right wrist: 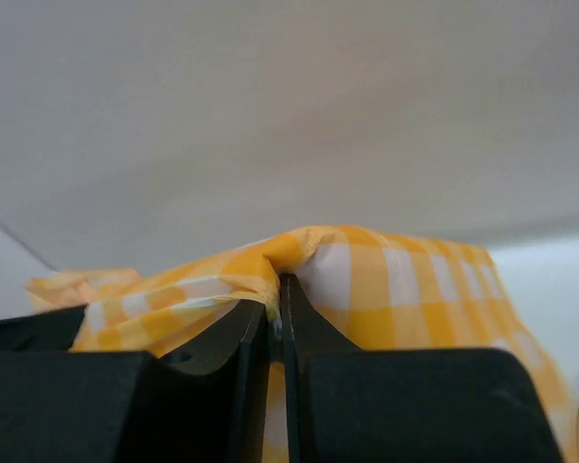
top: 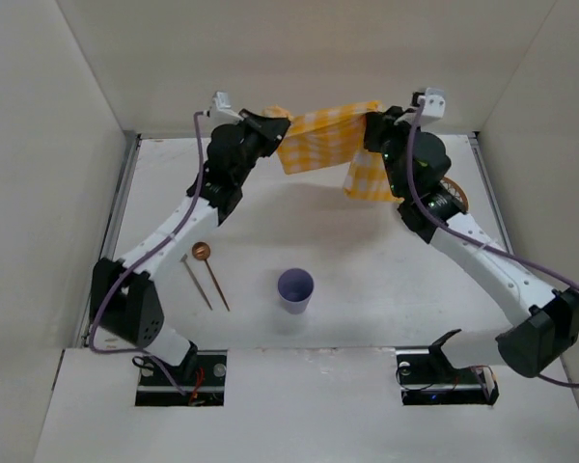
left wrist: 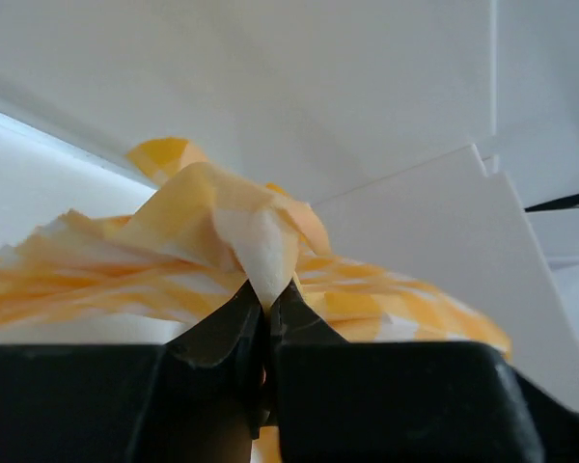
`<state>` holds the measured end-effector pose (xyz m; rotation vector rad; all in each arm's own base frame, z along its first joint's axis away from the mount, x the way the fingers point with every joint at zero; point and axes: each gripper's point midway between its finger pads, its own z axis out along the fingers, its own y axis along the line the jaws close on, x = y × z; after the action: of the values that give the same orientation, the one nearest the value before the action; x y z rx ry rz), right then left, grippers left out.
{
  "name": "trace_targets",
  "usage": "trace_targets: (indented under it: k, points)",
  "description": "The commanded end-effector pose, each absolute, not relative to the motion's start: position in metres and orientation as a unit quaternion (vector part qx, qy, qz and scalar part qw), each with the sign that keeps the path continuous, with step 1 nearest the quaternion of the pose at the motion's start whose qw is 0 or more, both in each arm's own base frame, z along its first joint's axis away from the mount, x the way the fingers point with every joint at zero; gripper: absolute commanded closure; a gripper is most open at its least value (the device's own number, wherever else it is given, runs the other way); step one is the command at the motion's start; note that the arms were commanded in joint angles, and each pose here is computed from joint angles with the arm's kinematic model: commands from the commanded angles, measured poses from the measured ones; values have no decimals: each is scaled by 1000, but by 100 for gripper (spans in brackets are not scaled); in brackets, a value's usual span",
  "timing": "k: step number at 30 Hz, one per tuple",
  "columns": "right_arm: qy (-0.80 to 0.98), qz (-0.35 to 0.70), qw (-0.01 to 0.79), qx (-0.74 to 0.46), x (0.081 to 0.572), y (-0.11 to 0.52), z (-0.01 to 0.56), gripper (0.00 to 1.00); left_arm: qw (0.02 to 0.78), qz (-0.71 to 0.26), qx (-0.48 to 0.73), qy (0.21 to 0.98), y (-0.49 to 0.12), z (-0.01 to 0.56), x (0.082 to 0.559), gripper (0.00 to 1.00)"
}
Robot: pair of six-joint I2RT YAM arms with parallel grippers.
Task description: Set the dinner table for one person
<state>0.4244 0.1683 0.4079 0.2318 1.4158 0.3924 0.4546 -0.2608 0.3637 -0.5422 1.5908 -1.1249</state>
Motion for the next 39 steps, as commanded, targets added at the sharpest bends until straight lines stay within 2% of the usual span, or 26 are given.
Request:
trace_targets:
  k: [1, 5, 8, 10, 13, 16, 20, 24, 27, 32, 35, 39]
  points:
    - [686, -3, 726, -46, 418, 176, 380, 86, 578, -449, -262, 629, -202, 367, 440, 98]
    - [724, -31, 672, -156, 406, 228, 281, 85, 548, -418, -326, 647, -163, 268, 414, 98]
    - [751, -11, 631, -192, 381, 255, 210, 84, 512, -402, -351, 673, -152, 195, 385, 97]
    - [765, 5, 613, -197, 364, 263, 181, 78, 493, -389, -357, 692, -148, 154, 365, 96]
    - [777, 35, 598, -194, 342, 268, 165, 69, 478, -379, -369, 701, -139, 122, 349, 95]
    - [790, 69, 585, -168, 323, 260, 165, 46, 477, -391, -369, 695, -133, 125, 340, 94]
    - [801, 153, 569, -104, 293, 251, 171, 28, 482, -407, -357, 688, -134, 143, 331, 92]
    - [821, 212, 529, 17, 280, 225, 154, 24, 474, -385, -360, 705, -129, 131, 321, 86]
    - [826, 233, 502, 110, 281, 199, 134, 21, 475, -370, -374, 706, -115, 122, 316, 76]
    - [828, 180, 476, 234, 301, 133, 108, 21, 501, -350, -377, 696, -95, 137, 314, 61]
    - [816, 161, 481, 278, 309, 107, 107, 21, 523, -317, -367, 701, -88, 142, 310, 56]
    - [821, 138, 471, 292, 322, 94, 100, 23, 539, -270, -331, 726, -93, 146, 309, 56]
